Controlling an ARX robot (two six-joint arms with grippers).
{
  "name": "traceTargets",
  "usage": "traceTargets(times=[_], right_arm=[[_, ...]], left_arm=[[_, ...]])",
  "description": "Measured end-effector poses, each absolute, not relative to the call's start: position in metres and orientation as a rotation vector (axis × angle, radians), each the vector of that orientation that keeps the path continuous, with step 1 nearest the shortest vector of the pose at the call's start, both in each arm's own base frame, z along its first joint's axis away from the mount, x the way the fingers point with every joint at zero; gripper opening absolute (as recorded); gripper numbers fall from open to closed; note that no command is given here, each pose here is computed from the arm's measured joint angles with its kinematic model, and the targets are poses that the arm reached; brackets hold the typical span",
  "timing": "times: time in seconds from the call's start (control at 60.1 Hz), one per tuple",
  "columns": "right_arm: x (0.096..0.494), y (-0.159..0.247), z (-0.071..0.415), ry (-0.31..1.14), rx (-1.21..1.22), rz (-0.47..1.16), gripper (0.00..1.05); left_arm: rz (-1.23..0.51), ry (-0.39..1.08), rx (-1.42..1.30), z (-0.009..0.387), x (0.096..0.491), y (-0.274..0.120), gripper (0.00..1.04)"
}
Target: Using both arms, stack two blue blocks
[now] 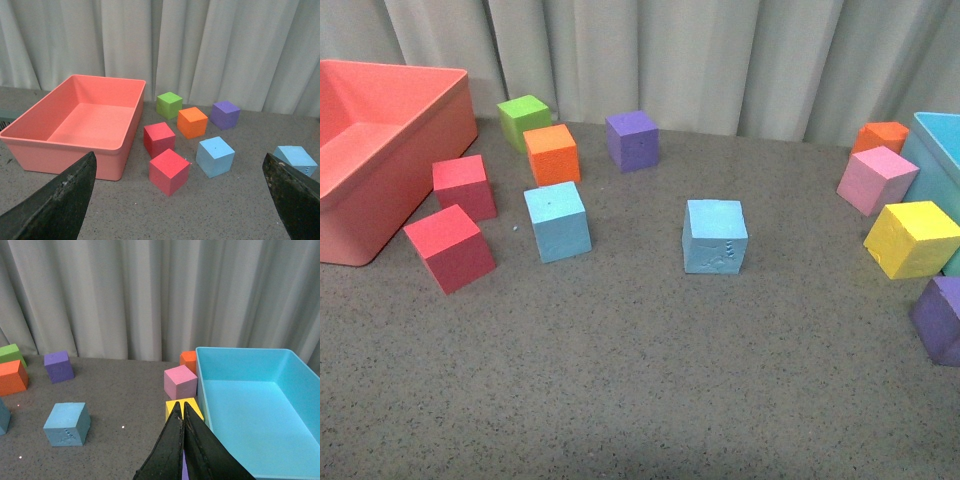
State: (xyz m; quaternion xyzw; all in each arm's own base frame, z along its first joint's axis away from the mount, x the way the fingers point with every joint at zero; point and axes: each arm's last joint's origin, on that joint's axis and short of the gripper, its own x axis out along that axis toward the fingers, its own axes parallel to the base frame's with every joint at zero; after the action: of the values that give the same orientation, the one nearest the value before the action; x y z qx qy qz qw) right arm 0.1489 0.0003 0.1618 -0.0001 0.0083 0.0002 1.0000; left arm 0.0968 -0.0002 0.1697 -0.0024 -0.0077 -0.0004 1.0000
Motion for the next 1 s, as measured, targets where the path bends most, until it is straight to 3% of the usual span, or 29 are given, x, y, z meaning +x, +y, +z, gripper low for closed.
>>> traceTargets(times=[0.998], right_arm=[[0.113,0.0,0.168,-0.007,0.0,0.001,0.01]], left_arm=[[-0.001,-0.015,-0.005,0.17,0.097,0.0,0.98]])
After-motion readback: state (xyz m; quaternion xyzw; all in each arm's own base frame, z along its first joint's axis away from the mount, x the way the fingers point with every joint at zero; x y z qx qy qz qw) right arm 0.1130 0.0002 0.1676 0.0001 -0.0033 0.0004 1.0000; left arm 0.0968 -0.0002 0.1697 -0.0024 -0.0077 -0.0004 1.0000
